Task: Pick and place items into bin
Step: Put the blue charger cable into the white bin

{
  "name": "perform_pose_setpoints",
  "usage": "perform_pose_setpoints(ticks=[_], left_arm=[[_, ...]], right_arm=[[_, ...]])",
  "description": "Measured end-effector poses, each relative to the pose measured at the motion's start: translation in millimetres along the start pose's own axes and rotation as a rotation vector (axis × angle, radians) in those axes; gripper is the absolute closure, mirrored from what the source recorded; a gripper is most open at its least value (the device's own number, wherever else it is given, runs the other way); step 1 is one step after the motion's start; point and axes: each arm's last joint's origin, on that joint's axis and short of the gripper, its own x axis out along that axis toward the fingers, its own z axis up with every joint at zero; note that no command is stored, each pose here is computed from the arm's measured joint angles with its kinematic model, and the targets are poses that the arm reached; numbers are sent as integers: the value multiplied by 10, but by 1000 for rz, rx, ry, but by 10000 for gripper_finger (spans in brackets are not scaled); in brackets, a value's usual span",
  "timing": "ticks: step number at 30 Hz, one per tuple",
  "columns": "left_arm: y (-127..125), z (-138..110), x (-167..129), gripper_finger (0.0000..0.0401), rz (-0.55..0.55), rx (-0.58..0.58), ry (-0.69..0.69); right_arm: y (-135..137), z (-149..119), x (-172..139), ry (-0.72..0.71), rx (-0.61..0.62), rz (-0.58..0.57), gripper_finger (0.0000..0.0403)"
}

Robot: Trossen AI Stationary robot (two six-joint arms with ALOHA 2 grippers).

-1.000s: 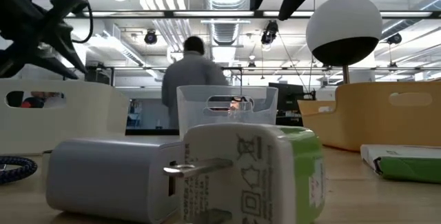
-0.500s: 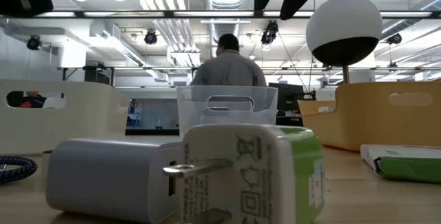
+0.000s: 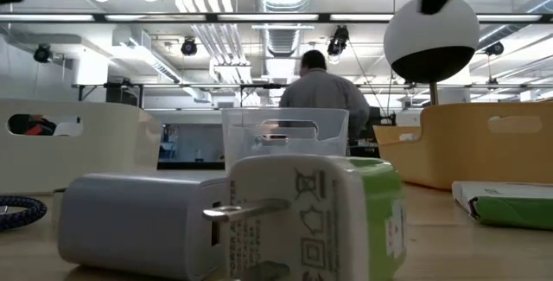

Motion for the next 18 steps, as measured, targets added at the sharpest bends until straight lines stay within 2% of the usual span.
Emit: perform_pose_setpoints(ticks=[4,8,13,18], left_arm=[[-307,-71,114,258,19,-25,-37],[-481,-224,266,258,49,-131,-12],[-540,-389,433,258,85,-245,5],[-609,-443,581,258,58,-219,41]], right_arm=[[45,-301,-43,16,-97,-24,243],[86,-636,-89,18,-138,-36,243],[56,-965,-73,21,-131,-92,243],[-6,-1229,-42,12,-92,-146,243]])
